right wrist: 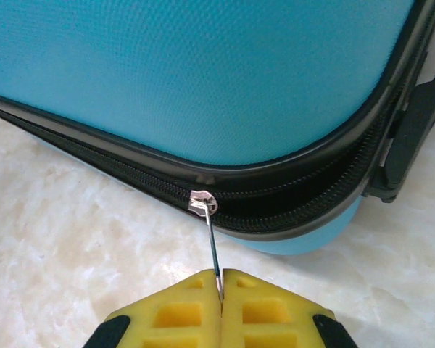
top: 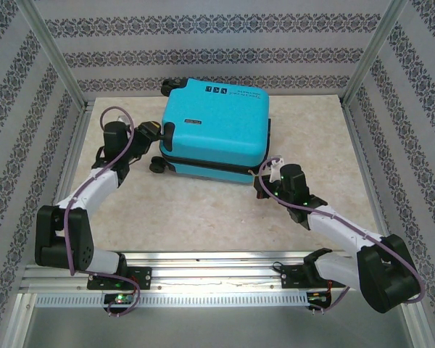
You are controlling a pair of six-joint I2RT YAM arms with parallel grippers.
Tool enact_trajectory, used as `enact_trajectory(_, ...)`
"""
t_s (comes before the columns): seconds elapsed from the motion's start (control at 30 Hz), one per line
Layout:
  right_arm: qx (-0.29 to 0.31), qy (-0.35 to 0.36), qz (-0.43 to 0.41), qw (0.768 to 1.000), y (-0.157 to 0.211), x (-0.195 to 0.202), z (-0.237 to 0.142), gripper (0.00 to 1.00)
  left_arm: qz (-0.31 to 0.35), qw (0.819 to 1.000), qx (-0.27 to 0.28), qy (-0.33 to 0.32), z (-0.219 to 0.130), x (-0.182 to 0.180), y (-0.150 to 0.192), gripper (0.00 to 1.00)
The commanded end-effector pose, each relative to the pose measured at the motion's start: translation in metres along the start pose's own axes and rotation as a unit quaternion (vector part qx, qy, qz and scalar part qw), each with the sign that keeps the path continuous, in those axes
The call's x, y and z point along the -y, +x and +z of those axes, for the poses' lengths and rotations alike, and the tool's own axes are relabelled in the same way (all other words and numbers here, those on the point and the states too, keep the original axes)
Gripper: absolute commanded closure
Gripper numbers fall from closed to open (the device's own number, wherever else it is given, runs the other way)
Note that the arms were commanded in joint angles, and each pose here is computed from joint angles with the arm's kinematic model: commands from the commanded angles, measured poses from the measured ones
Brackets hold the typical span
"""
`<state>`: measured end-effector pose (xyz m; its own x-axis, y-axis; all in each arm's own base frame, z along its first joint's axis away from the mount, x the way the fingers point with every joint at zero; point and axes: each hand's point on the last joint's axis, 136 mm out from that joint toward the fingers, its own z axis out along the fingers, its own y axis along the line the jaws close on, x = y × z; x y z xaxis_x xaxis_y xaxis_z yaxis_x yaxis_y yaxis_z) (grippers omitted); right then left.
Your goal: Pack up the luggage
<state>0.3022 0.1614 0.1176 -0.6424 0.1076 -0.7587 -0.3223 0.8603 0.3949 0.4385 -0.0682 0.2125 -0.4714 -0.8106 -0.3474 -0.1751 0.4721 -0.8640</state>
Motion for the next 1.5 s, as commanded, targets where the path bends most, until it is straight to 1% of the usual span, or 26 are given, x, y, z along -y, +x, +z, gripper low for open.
enact_trajectory(0.0, 0.013, 0.119, 0.014, 0.993, -0.006, 0.043, -0.012, 1.0, 0.138, 0.99, 0.019, 0.011, -0.012, 0.016, -0.033, 1.0)
enact_trajectory(0.07, 0.022, 0.141, 0.028, 0.989, -0.007, 0.053, -0.017, 1.0, 0.144, 0.99, 0.015, -0.001, -0.015, 0.007, -0.043, 1.0)
enact_trajectory(0.17, 0.021, 0.153, 0.043, 0.987, -0.007, 0.061, -0.019, 1.0, 0.147, 0.989, 0.009, -0.003, -0.015, -0.002, -0.055, 1.0)
enact_trajectory(0.33, 0.018, 0.175, 0.054, 0.983, -0.006, 0.069, -0.022, 1.0, 0.138, 0.99, -0.017, 0.007, -0.002, -0.016, -0.068, 1.0)
enact_trajectory(0.5, 0.021, 0.185, 0.058, 0.981, -0.008, 0.074, -0.029, 1.0, 0.16, 0.986, -0.041, 0.006, 0.009, -0.017, -0.076, 1.0)
enact_trajectory(0.53, 0.021, 0.175, 0.055, 0.983, -0.009, 0.072, -0.028, 1.0, 0.165, 0.985, -0.046, 0.001, 0.01, -0.018, -0.078, 1.0)
enact_trajectory(0.57, 0.027, 0.145, 0.047, 0.988, -0.012, 0.062, -0.026, 1.0, 0.167, 0.985, -0.049, -0.002, 0.012, -0.018, -0.08, 1.0)
enact_trajectory(0.63, 0.032, 0.059, 0.024, 0.997, -0.016, 0.033, -0.019, 1.0, 0.166, 0.985, -0.055, 0.006, 0.013, -0.014, -0.08, 1.0)
enact_trajectory(0.67, 0.032, 0.011, 0.009, 0.999, -0.017, 0.015, -0.018, 1.0, 0.165, 0.985, -0.055, 0.008, 0.013, -0.013, -0.08, 1.0)
enact_trajectory(0.7, 0.032, -0.02, -0.003, 0.999, -0.018, 0.002, -0.018, 1.0, 0.164, 0.985, -0.055, 0.011, 0.012, -0.012, -0.08, 1.0)
enact_trajectory(0.77, 0.028, -0.061, -0.024, 0.997, -0.017, -0.019, -0.017, 1.0, 0.156, 0.986, -0.048, 0.007, 0.009, -0.014, -0.078, 1.0)
enact_trajectory(0.8, 0.024, -0.069, -0.028, 0.997, -0.016, -0.024, -0.017, 1.0, 0.152, 0.987, -0.044, 0.006, 0.006, -0.015, -0.076, 1.0)
enact_trajectory(0.9, 0.008, -0.088, -0.025, 0.996, -0.014, -0.034, -0.011, 0.91, 0.122, 0.992, -0.014, -0.004, -0.007, -0.022, -0.071, 1.0)
enact_trajectory(0.97, -0.003, -0.105, -0.014, 0.994, -0.01, -0.041, -0.005, 0.84, 0.115, 0.993, 0.009, -0.016, -0.021, -0.026, -0.062, 1.0)
enact_trajectory(1.1, -0.024, -0.124, 0.002, 0.992, 0.002, -0.051, 0.007, 0.69, 0.131, 0.99, 0.044, -0.039, -0.046, -0.024, -0.048, 1.0)
enact_trajectory(1.23, -0.041, -0.12, 0.005, 0.992, 0.008, -0.052, 0.02, 0.58, 0.132, 0.989, 0.051, -0.039, -0.058, -0.022, -0.042, 1.0)
enact_trajectory(1.47, -0.049, -0.128, 0.007, 0.99, 0.001, -0.056, 0.037, 0.52, 0.127, 0.991, 0.036, -0.025, -0.056, -0.02, -0.037, 1.0)
